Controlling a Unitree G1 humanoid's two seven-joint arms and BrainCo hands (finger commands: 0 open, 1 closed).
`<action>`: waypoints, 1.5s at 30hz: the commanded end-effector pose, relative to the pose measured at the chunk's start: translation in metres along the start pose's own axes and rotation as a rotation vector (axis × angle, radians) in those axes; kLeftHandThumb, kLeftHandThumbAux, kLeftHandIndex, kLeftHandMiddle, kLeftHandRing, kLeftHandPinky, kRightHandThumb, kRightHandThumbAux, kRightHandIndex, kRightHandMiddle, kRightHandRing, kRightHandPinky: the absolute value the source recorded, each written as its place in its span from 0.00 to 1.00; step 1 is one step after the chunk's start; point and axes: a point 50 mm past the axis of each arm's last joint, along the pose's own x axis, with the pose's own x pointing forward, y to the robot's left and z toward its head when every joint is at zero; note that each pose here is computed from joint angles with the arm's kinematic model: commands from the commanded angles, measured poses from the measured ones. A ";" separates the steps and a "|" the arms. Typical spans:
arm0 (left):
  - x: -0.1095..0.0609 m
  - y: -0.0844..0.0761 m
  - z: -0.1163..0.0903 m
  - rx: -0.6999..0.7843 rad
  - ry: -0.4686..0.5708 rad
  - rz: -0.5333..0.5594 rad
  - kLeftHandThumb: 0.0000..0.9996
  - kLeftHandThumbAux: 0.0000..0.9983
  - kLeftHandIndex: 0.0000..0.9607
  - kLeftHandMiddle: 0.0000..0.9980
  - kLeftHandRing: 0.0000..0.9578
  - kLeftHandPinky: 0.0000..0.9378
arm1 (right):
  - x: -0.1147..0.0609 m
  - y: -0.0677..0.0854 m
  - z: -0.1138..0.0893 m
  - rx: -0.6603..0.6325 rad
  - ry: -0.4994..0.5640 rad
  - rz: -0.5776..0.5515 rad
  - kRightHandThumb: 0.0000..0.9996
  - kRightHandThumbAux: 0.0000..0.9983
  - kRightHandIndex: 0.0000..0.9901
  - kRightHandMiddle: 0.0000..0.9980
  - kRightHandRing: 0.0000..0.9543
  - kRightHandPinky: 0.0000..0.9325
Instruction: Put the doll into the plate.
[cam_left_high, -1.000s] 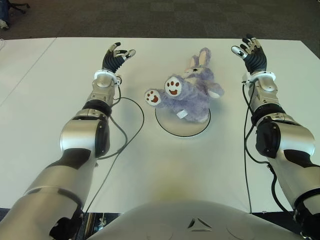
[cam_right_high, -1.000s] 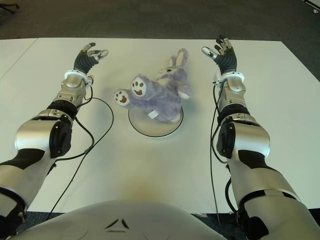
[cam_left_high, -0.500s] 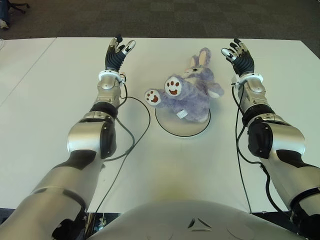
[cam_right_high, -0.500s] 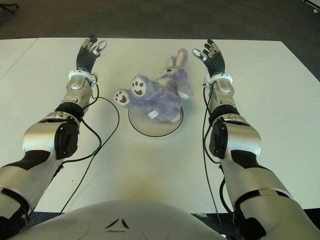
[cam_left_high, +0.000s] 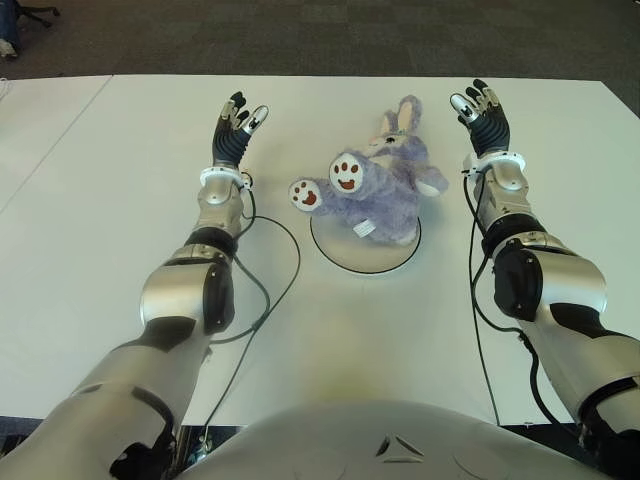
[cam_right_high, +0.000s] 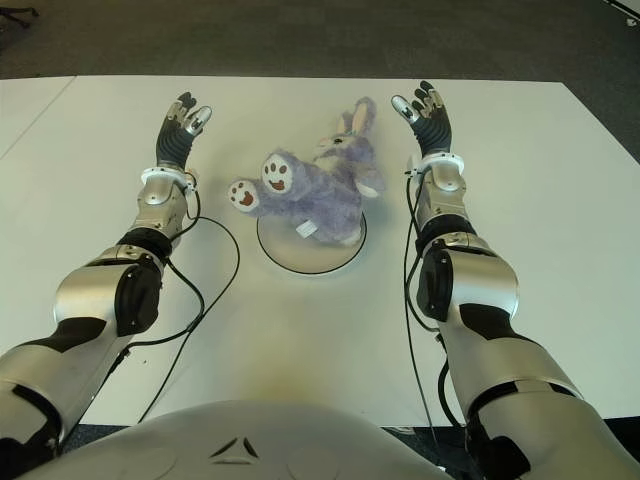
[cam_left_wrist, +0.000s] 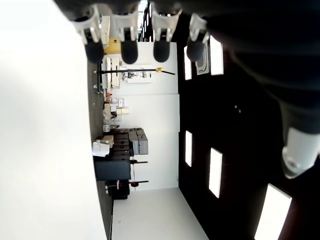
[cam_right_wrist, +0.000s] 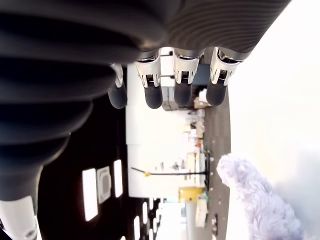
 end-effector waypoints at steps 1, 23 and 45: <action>-0.015 -0.006 -0.017 0.003 0.009 -0.012 0.00 0.51 0.03 0.03 0.03 0.03 | -0.019 0.020 -0.028 0.044 0.024 0.016 0.00 0.61 0.06 0.06 0.04 0.03; -0.071 -0.016 -0.075 -0.085 0.153 -0.049 0.00 0.42 0.06 0.05 0.05 0.06 | -0.080 0.038 -0.083 0.170 0.018 -0.068 0.00 0.64 0.13 0.11 0.08 0.06; -0.100 -0.015 -0.116 -0.169 0.456 0.057 0.00 0.60 0.06 0.08 0.07 0.07 | -0.125 0.047 -0.142 0.179 0.423 -0.033 0.00 0.54 0.07 0.03 0.01 0.00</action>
